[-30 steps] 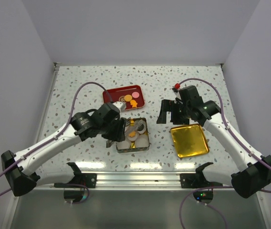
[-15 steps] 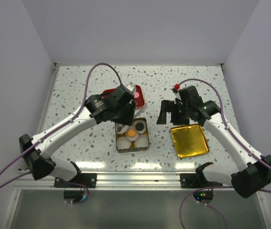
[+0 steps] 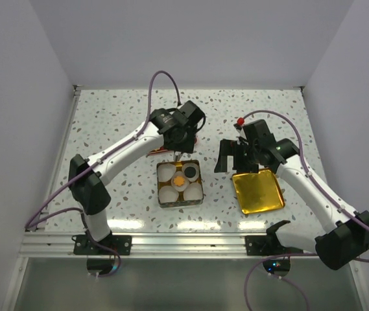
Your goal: Pack the cookies
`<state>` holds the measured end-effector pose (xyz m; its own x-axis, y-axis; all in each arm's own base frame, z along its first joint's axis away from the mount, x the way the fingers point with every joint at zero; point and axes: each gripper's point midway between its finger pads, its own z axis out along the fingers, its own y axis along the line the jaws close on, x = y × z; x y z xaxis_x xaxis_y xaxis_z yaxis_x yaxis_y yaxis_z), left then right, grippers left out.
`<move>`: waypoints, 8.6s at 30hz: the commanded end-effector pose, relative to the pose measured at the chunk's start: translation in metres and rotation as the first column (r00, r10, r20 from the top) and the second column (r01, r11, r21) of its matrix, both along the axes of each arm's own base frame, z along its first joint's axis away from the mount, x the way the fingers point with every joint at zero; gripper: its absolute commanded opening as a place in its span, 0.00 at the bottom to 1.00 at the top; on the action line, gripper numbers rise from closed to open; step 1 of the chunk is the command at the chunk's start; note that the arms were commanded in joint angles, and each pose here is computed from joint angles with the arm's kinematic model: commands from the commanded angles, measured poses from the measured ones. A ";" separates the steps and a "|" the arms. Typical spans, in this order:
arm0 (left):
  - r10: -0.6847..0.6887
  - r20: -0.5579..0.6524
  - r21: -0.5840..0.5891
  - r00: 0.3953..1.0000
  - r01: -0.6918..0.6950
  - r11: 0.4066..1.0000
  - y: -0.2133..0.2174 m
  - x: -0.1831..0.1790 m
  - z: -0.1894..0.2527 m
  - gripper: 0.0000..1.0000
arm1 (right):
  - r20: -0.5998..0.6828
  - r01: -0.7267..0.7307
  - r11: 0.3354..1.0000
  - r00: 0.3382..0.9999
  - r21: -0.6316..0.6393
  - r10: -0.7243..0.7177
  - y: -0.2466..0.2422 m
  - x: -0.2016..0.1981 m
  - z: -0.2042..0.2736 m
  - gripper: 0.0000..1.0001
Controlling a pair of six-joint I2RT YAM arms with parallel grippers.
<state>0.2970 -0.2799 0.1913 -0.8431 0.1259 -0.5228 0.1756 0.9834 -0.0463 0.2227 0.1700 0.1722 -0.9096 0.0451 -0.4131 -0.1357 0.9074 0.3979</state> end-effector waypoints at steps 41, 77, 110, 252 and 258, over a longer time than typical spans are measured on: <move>0.106 -0.134 -0.023 0.985 -0.110 0.994 0.014 0.020 -0.042 0.24 | 0.005 -0.024 1.000 1.000 -0.005 0.024 -0.003 -0.008 -0.002 0.99; -0.097 -0.064 -0.122 0.993 0.089 0.989 0.111 -0.117 -0.017 0.14 | -0.033 0.035 0.995 0.999 0.095 -0.032 0.022 0.013 0.005 0.99; -0.031 -0.011 -0.142 0.999 0.029 0.989 0.109 -0.130 0.008 0.16 | -0.067 0.040 0.996 0.997 0.076 -0.035 0.011 -0.009 -0.015 0.99; -0.431 -0.031 -0.304 0.902 0.402 0.864 0.023 -0.172 -0.016 0.25 | -0.018 0.100 0.992 0.995 0.078 -0.099 -0.007 0.021 0.014 0.99; -0.440 -0.042 -0.302 0.897 0.408 0.861 0.017 -0.175 -0.021 0.30 | -0.017 0.095 0.993 0.995 0.065 -0.094 -0.010 0.021 0.012 0.99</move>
